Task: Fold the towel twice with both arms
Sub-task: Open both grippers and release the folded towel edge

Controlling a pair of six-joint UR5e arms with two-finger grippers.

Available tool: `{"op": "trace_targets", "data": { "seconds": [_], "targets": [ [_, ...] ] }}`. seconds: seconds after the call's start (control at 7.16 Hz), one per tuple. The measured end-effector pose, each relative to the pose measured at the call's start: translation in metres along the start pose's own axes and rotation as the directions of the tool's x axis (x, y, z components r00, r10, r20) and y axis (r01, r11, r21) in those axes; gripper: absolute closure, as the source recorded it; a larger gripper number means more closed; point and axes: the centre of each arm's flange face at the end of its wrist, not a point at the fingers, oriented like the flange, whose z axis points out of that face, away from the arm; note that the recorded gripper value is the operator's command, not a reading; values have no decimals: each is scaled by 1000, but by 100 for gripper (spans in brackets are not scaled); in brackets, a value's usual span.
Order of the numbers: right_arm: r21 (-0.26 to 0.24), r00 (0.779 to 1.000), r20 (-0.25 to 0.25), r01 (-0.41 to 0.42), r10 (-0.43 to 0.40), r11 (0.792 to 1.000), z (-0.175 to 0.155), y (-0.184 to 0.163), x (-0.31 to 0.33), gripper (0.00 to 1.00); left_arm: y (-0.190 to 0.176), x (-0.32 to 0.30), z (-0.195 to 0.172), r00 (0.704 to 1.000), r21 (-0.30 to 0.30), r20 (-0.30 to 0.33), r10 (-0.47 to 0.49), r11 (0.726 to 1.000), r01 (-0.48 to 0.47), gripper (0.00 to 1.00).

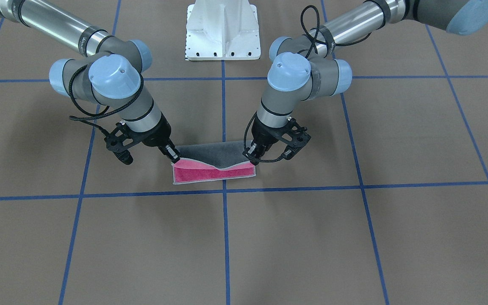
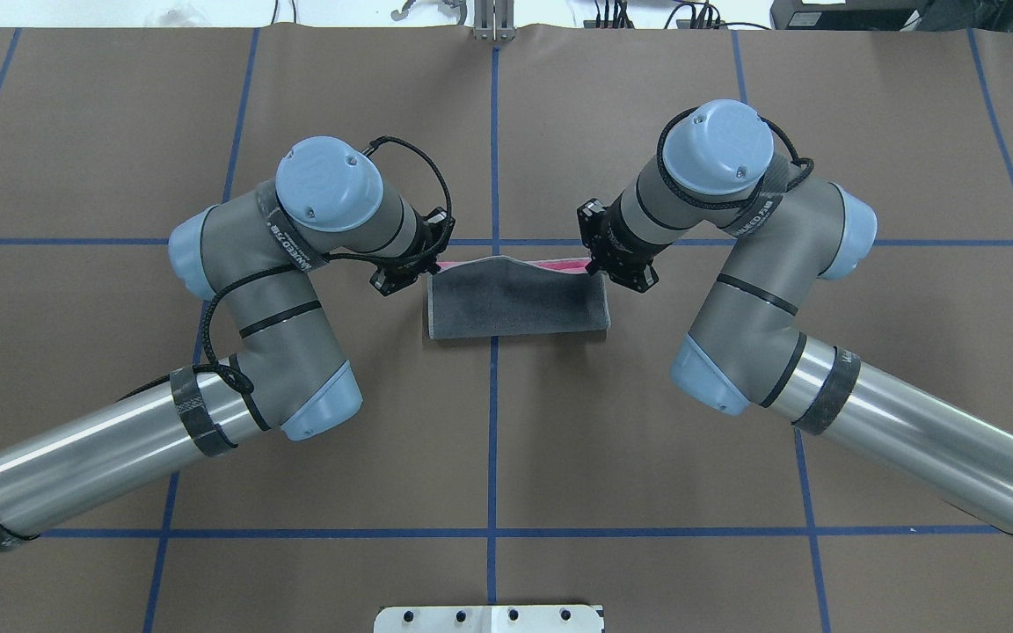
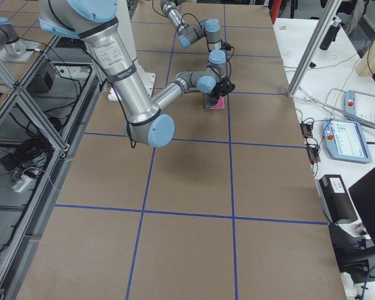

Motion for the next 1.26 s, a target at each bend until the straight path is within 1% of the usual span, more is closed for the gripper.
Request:
{"op": "trace_targets", "data": {
  "seconds": [0.28, 0.42, 0.56, 0.7, 0.84, 0.98, 1.12, 1.26],
  "targets": [
    [4, 1000, -8, 4, -4, 1000, 4, -3, 1, 100, -1, 3, 3, 1000, 2, 2, -2, 1000, 2, 100],
    [6, 1000, -9, 4, -4, 1000, 5, -3, 1, 100, -1, 3, 4, 1000, 3, 4, -2, 1000, 2, 97],
    [8, 1000, -9, 4, -4, 1000, 6, -4, 0, 89, -1, 3, 4, 1000, 3, 5, -1, 1000, 1, 88],
    [10, 1000, -8, 4, -4, 1000, 6, -4, -1, 78, -1, 3, 4, 1000, 1, 5, 0, 1000, 0, 61],
    [14, 1000, -7, 3, -3, 1000, 7, -3, -6, 68, -1, 3, 4, 1000, 1, 5, 0, 1000, 0, 35],
    [19, 1000, -10, 0, 0, 1000, 12, -3, -13, 39, -1, 2, 4, 1000, 0, 5, 1, 1000, -1, 0],
    [25, 1000, -13, -4, 4, 1000, 15, -4, -18, 1, -1, 2, 4, 1000, -1, 5, 2, 1000, -2, 0],
    [29, 1000, -13, -7, 7, 1000, 15, -7, -20, 0, -1, 2, 3, 1000, -2, 4, 3, 1000, -3, 0]
  ]
}}
